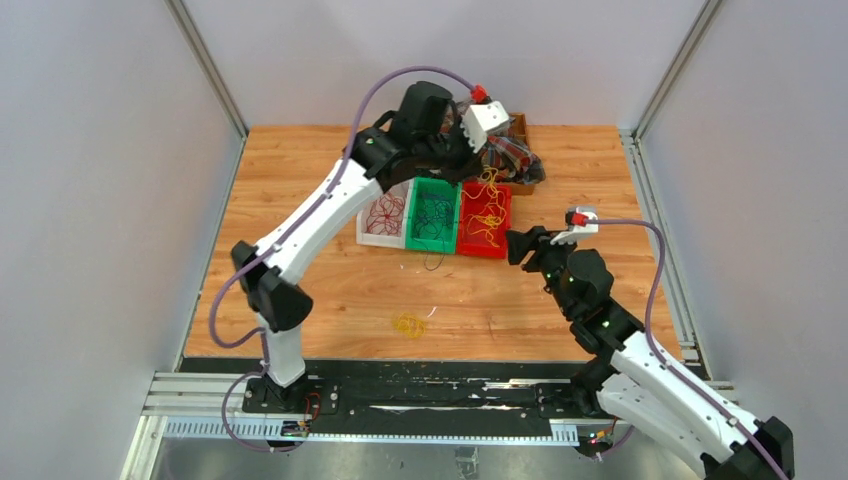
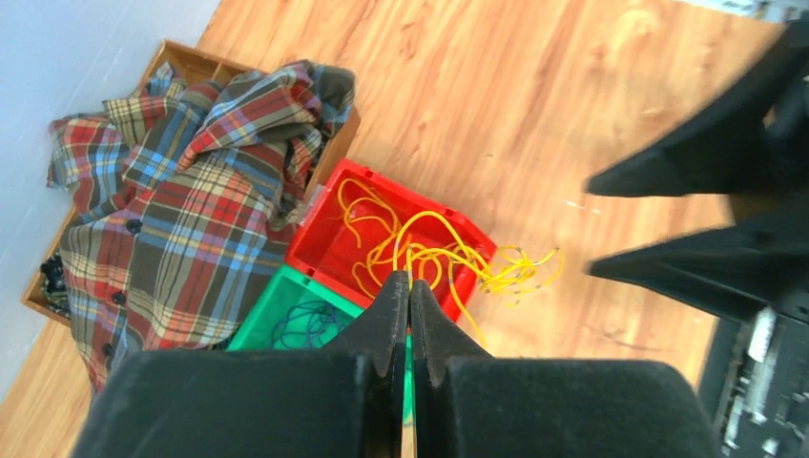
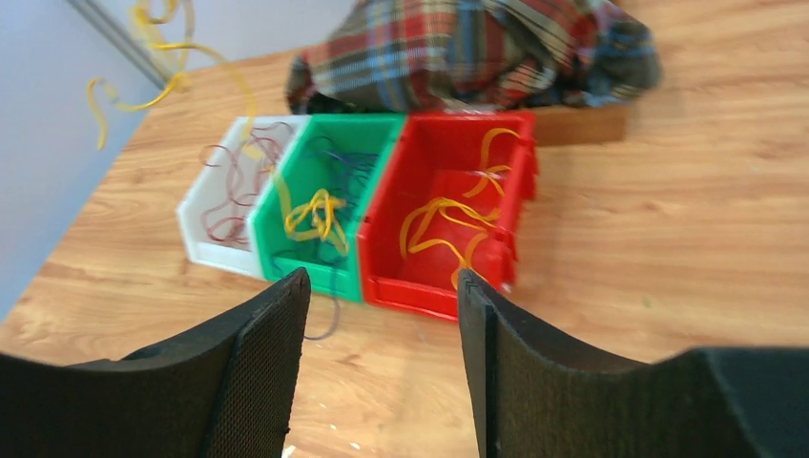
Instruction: Untangle the cables
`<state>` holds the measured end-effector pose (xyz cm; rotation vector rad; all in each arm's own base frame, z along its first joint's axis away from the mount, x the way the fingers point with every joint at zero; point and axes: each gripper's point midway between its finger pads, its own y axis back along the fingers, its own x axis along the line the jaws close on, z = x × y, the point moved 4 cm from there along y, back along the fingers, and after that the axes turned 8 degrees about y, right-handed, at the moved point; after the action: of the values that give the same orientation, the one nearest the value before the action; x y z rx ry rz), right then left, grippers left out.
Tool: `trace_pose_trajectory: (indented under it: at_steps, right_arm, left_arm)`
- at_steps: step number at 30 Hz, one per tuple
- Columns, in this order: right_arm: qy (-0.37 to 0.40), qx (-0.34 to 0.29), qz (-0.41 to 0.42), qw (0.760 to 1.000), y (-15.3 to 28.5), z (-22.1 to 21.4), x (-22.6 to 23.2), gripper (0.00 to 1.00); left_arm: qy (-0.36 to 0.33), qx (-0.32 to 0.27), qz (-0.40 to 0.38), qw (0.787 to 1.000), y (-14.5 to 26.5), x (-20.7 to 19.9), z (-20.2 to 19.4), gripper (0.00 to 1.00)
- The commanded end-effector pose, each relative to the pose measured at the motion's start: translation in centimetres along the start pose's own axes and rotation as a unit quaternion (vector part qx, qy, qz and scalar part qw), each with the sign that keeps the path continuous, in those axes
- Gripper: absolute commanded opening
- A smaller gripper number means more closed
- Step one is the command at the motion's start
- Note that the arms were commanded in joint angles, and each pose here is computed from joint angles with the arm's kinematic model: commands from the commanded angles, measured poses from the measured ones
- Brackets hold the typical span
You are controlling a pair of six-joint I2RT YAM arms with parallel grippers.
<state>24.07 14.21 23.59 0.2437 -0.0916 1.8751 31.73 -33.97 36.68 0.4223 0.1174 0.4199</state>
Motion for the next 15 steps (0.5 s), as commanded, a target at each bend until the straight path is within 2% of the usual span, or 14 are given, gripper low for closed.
trace_pose_trajectory:
  at_steps: [1,8,15]
  right_arm:
    - [0.018,0.051,-0.1,0.993,2.1,-2.9,-4.0,0.59]
    - [0.02,0.056,-0.162,0.985,3.9,-3.4,-6.2,0.6]
    - [0.018,0.058,-0.174,0.983,4.6,-3.2,-6.6,0.6]
  left_arm:
    - [-0.017,0.027,0.044,0.999,-4.1,2.8,-1.0,0.0]
    - [-0.043,0.07,0.077,0.994,-9.6,5.8,-4.9,0.0]
    - [-0.059,0.106,0.091,0.988,-13.0,7.4,-9.0,0.0]
